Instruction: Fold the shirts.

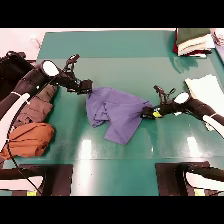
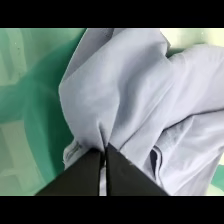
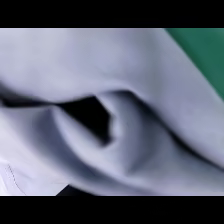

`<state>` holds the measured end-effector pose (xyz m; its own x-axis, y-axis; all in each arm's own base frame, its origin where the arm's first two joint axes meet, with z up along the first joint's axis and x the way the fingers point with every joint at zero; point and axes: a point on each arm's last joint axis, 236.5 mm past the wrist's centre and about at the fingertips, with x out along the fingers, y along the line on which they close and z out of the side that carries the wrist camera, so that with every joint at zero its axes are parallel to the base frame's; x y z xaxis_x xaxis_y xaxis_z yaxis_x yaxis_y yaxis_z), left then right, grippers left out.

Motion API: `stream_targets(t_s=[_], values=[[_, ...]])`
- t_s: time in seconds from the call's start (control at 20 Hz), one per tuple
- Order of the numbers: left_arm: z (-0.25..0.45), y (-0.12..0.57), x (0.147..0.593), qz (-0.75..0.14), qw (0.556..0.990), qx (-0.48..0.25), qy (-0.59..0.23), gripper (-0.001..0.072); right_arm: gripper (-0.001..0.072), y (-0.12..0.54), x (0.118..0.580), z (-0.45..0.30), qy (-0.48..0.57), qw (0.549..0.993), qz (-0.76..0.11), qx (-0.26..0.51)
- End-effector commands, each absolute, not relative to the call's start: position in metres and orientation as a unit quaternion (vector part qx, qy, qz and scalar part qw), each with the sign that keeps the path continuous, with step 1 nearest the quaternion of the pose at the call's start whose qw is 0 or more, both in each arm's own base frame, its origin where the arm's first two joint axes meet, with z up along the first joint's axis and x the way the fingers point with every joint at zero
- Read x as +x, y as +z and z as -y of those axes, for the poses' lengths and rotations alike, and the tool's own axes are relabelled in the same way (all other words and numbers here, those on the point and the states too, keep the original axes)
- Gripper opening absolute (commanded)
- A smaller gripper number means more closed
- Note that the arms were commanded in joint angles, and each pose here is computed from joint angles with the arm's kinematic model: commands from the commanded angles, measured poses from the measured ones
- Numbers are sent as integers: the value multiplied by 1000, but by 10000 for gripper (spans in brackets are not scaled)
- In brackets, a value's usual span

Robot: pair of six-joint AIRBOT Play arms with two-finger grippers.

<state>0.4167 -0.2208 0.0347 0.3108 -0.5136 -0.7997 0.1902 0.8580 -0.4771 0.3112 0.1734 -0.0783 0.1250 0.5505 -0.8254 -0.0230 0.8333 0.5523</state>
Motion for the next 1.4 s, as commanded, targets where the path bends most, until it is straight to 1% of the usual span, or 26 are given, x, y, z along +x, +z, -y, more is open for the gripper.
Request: stream_targets(t_s=[0.0, 0.05, 0.15, 0.25, 0.3, 0.35, 0.45, 0.55, 0.7, 0.8, 0.9, 0.95, 1.1, 1.15, 1.25, 1.35], values=[[210, 53, 423, -517, 819, -123, -215, 26, 17, -50, 332, -156, 204, 761, -598, 150], [202, 75, 429, -491, 838, -111, -212, 26, 17, -25, 340, -142, 203, 780, -578, 128], [184, 144, 437, -420, 878, -97, -208, 26, 17, 38, 353, -111, 193, 824, -526, 91], [166, 236, 431, -325, 917, -98, -211, 26, 17, 120, 358, -80, 172, 872, -453, 65], [159, 284, 421, -274, 933, -97, -214, 26, 17, 164, 355, -67, 162, 896, -409, 57], [152, 334, 404, -219, 947, -90, -217, 26, 17, 206, 347, -58, 152, 916, -367, 50], [142, 420, 356, -120, 962, -88, -229, 26, 17, 275, 323, -45, 134, 945, -296, 33], [130, 485, 301, -35, 967, -86, -238, 26, 17, 323, 298, -38, 117, 963, -241, 17], [115, 542, 232, 51, 965, -83, -245, 26, 17, 368, 261, -31, 94, 976, -195, -4], [110, 556, 208, 77, 963, -83, -247, 26, 17, 386, 247, -27, 78, 980, -180, -13], [112, 546, 211, 57, 964, -78, -248, 26, 17, 397, 246, -23, 70, 982, -177, -15], [116, 532, 220, 26, 965, -72, -249, 26, 17, 397, 250, -21, 70, 980, -186, -16], [133, 449, 268, -140, 956, -47, -253, 26, 17, 369, 283, -26, 101, 961, -255, 12], [138, 414, 283, -207, 944, -37, -253, 26, 16, 347, 300, -31, 120, 948, -295, 20], [145, 336, 310, -342, 906, -23, -250, 26, 17, 286, 332, -54, 163, 908, -384, 36], [151, 259, 339, -435, 866, -14, -246, 26, 17, 207, 355, -84, 202, 854, -478, 44]])
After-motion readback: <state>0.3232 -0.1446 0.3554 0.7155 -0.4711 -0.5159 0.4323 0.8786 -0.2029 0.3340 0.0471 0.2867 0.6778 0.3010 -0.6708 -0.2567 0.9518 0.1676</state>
